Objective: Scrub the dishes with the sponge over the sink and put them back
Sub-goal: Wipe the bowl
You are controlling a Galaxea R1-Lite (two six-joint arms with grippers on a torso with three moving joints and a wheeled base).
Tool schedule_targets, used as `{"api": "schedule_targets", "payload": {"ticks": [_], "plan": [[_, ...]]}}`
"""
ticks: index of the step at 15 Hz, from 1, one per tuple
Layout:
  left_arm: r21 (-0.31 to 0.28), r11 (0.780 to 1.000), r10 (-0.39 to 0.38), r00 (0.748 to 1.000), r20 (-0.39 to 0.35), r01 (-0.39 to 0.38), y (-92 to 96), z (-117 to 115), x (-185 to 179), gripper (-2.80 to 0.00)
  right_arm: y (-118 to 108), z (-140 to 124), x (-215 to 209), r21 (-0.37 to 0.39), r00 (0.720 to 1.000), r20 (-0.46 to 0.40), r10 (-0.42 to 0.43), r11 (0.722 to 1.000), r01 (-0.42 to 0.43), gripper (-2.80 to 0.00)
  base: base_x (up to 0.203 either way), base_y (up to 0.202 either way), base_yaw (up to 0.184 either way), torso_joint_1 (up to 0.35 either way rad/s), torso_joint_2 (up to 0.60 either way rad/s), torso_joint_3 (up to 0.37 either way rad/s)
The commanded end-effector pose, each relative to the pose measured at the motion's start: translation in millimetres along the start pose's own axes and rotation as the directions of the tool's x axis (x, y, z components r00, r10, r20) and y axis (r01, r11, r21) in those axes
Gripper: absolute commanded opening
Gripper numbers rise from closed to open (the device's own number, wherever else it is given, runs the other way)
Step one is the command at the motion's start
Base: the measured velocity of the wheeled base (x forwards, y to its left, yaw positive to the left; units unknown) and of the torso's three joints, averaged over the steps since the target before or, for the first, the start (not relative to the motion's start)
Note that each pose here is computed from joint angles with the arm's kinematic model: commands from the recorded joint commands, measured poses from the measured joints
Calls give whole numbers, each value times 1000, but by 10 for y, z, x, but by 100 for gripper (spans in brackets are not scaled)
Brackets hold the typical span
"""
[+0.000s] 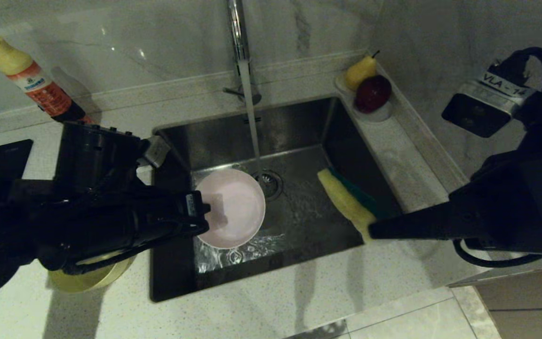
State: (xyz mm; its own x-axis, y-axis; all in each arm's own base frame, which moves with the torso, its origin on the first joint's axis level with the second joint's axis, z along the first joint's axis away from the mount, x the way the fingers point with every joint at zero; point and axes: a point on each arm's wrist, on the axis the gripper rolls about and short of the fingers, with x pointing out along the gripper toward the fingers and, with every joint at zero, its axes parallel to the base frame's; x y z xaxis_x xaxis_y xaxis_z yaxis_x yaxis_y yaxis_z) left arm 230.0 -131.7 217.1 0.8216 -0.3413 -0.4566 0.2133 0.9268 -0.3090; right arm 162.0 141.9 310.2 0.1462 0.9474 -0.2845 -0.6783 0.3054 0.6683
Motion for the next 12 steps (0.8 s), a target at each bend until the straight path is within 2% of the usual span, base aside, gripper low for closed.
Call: {"api": "schedule_targets", "payload": {"ticks": [1, 2, 4, 6, 9, 12], "plan": [[-2, 1000, 16, 999, -31, -16, -30, -35, 187, -280, -90, 55, 380, 27, 996, -91, 26, 999, -24, -280, 0, 0, 0, 0, 0, 0], [-4, 1000, 17, 999, -27, -17, -42, -37, 248, -280, -70, 96, 520, 19, 993, -110, 39, 999, -37, -280, 0, 0, 0, 0, 0, 0], [-20, 1000, 20, 999, 31, -19, -97, -5, 341, -280, -29, 127, 729, 5, 990, -132, 43, 999, -43, -280, 0, 0, 0, 0, 0, 0], [-25, 998, 53, 994, 92, -51, -172, 5, 465, -280, -100, 97, 951, 16, 985, -170, 30, 999, -28, -280, 0, 0, 0, 0, 0, 0], [-67, 997, 44, 993, 113, -36, -195, 48, 424, -280, -289, 81, 1210, 42, 979, -206, 9, 999, -1, -280, 0, 0, 0, 0, 0, 0], [-84, 996, 32, 991, 131, -21, -208, 56, 388, -280, -341, 151, 1339, 41, 979, -202, 8, 999, 1, -280, 0, 0, 0, 0, 0, 0]]}}
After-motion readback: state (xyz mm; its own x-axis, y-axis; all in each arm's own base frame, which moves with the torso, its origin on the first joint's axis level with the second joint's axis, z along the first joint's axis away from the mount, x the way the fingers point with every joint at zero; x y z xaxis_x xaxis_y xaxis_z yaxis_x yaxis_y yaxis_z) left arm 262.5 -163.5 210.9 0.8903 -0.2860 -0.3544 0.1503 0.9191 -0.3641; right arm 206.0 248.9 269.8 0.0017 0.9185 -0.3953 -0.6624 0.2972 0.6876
